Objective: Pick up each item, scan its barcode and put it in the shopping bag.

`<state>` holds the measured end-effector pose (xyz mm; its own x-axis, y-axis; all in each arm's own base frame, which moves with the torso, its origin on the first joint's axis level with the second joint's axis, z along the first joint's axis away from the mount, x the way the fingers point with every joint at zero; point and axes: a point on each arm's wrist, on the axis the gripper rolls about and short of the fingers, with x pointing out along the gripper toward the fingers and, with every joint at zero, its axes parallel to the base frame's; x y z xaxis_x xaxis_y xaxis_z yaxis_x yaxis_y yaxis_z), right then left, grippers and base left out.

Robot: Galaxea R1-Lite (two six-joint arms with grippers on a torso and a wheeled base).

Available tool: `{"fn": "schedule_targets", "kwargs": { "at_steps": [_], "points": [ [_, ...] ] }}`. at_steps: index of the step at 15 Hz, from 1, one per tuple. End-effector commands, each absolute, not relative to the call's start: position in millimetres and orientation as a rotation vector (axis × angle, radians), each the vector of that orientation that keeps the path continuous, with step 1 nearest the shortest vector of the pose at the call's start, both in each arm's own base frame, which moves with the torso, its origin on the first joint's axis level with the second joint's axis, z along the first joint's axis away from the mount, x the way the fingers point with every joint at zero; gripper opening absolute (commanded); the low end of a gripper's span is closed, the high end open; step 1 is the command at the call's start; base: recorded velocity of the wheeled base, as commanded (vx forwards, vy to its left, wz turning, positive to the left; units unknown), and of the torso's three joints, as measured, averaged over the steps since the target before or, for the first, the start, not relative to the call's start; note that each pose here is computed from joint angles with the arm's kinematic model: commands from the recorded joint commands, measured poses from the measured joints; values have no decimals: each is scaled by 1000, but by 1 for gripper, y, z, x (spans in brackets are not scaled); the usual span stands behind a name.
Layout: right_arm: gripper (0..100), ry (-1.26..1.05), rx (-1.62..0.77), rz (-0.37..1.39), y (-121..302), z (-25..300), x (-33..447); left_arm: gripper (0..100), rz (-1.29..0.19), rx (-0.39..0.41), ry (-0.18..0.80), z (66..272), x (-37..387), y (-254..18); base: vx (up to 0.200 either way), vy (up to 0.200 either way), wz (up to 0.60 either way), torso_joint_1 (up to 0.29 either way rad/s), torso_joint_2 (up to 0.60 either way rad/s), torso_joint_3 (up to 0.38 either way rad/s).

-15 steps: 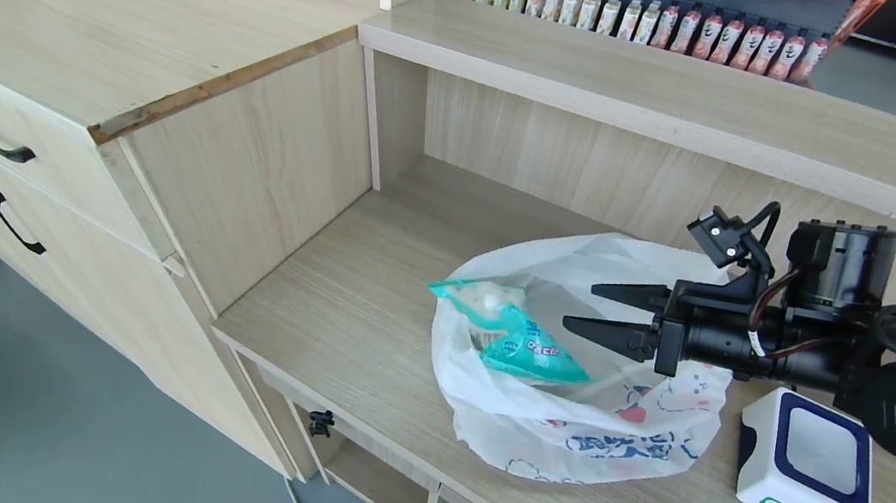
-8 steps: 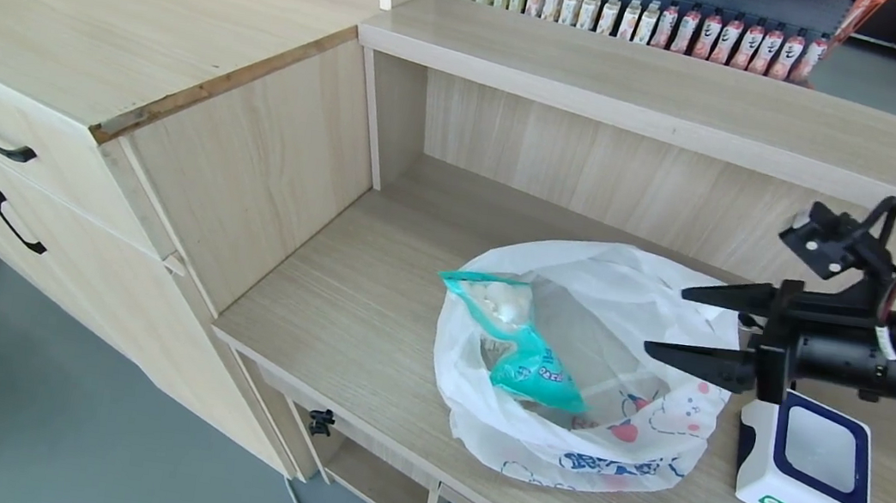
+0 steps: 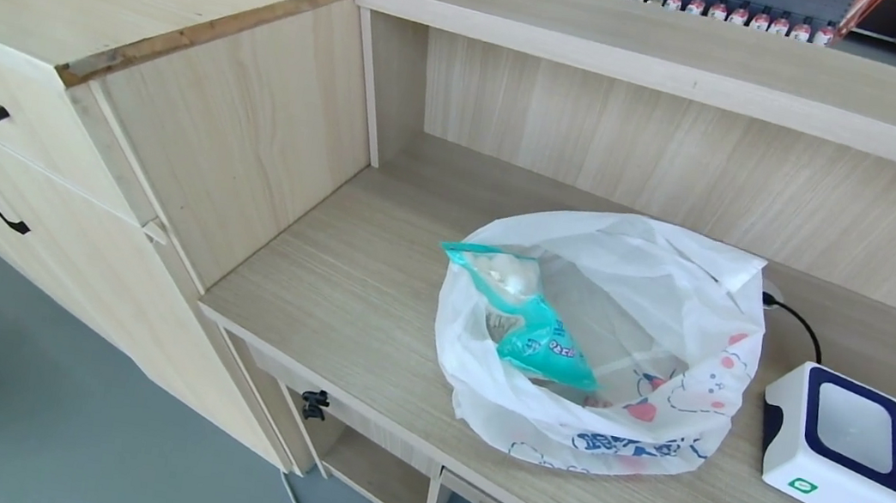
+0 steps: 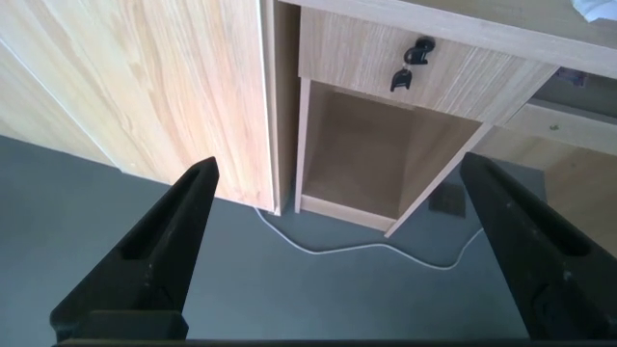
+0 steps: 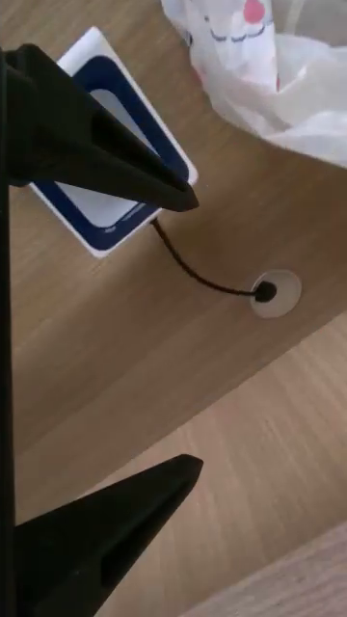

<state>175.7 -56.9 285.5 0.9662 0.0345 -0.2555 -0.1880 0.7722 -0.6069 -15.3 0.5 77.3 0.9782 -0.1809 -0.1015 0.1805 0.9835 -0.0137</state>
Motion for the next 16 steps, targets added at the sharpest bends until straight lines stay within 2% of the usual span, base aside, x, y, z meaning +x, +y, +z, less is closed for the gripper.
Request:
{"fn": "schedule_targets", "kwargs": {
  "at_steps": [1,3,7,16],
  "points": [
    [100,203,-718,-8,-60,300,157,100,-182,-5,104,77,-15,0,0,0,0,-80,491,408],
    [100,207,-734,-157,-64,300,145,100,-182,-5,104,77,-15,0,0,0,0,-39,479,425],
    [100,262,-642,-290,-64,287,133,100,-182,-5,105,77,-15,0,0,0,0,-25,417,393],
    [100,185,-691,-283,-59,297,133,100,-182,-5,104,77,-15,0,0,0,0,-2,38,40]
  ]
}}
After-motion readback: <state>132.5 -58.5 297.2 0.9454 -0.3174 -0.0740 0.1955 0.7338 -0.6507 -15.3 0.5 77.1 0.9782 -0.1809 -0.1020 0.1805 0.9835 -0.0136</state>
